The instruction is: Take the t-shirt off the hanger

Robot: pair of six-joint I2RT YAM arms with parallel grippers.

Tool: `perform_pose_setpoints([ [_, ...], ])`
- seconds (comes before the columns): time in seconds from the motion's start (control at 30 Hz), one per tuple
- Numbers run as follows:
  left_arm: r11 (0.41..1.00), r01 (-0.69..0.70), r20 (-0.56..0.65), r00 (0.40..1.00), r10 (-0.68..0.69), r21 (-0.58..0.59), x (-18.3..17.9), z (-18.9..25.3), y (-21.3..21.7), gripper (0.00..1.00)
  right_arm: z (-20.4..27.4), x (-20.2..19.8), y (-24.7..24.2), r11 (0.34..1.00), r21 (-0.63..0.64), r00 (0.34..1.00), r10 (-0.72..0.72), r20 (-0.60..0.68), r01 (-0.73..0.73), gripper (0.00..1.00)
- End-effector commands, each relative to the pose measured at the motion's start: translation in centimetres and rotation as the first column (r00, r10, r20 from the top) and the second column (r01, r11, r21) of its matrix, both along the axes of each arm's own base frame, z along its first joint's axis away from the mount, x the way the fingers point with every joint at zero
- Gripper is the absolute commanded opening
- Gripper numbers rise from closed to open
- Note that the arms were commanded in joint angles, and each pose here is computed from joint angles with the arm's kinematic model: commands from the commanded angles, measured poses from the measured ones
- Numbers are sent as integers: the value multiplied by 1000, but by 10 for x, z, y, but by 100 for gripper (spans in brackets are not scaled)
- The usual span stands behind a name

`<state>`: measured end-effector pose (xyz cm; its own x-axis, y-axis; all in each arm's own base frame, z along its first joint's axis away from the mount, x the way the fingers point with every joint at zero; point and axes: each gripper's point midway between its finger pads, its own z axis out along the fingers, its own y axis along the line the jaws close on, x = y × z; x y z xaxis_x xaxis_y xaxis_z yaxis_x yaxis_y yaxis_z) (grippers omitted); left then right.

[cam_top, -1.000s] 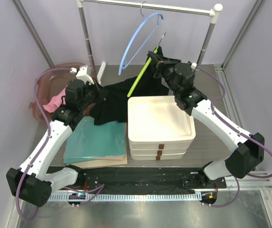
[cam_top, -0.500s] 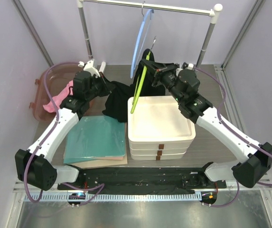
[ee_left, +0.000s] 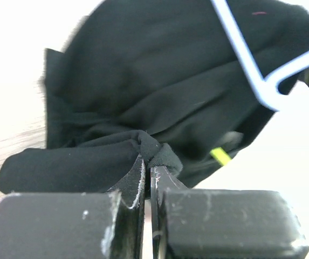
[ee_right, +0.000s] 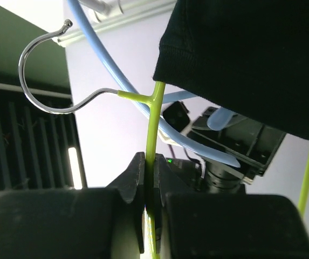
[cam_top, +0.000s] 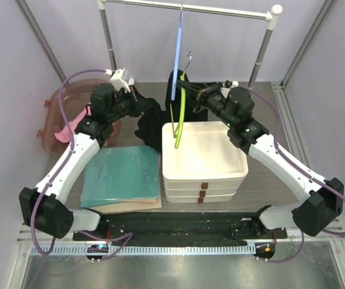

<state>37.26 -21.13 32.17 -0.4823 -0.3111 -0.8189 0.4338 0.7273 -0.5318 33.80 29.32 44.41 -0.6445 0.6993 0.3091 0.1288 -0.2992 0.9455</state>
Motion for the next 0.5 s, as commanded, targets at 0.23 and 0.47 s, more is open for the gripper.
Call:
perform_pose_setpoints([
  [0.23,974,227,48,972,-228,23,-1,40,-27,1,26,-23,25,979,24,945,187,269,-201,1],
  [0.47,964,265,21,964,-264,-39,-4,30,-39,21,22,-19,27,974,65,945,194,263,-218,1],
])
